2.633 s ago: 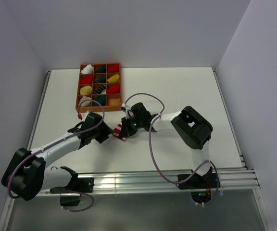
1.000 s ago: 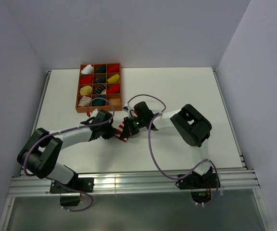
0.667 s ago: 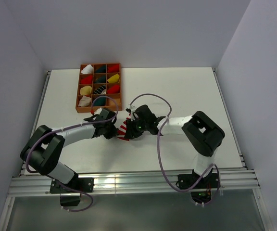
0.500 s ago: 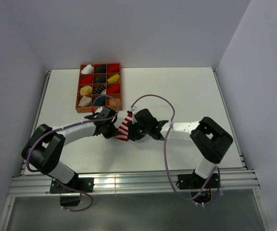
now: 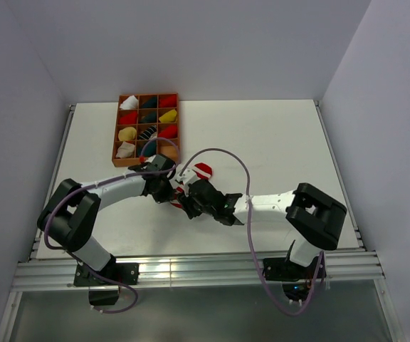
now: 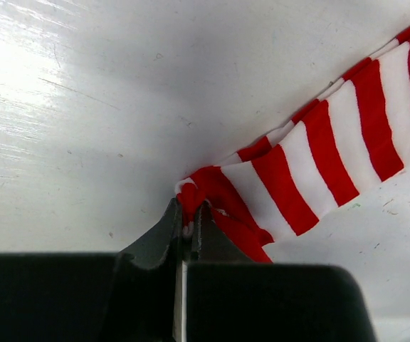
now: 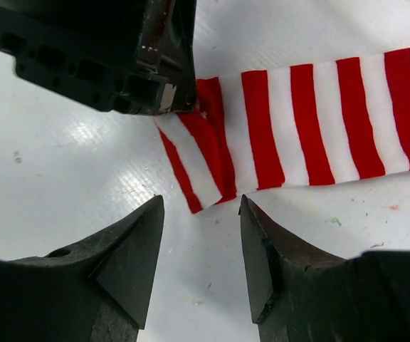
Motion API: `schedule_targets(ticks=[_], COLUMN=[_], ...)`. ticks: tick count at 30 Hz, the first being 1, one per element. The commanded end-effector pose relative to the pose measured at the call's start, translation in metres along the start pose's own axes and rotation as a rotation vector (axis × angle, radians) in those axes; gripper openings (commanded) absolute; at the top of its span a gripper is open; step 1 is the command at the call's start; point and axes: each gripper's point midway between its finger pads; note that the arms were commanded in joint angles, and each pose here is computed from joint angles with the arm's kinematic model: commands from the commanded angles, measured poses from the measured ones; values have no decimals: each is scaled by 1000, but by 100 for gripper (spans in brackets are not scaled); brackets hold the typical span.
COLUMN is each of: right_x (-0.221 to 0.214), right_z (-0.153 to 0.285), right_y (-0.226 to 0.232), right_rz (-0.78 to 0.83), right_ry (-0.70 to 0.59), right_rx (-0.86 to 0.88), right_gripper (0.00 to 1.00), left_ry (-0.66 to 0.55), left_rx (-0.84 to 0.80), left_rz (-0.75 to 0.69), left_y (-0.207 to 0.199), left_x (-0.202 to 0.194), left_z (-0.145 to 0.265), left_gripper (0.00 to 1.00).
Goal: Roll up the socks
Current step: Roll the sock at the center of the board.
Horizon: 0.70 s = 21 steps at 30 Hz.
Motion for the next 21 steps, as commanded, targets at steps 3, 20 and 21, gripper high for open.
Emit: schedule_targets(ticks=[3,20,21], right_x=[20,9,7], right_z=[-11,-31,-33], right_y=[7,22,20], right_rz=[75,216,221], right_ry=[-88,-86,-80], right_rx=[-24,-26,-33], right_gripper=[54,57,57], left_ry=[29,37,38], left_rx=[22,13,14], left_rz=[-49,-70,-70], left_y=[3,0,0], left_x=[-3,-3,-3], left_z=[1,2,1], left_gripper=[1,1,1])
Point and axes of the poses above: each gripper's point midway between its finger pads, its own z axis back along the fingers, its own y axis along the line the jaws close on, x = y × z, and after that the axes turned 13 degrees about -z, right-handed
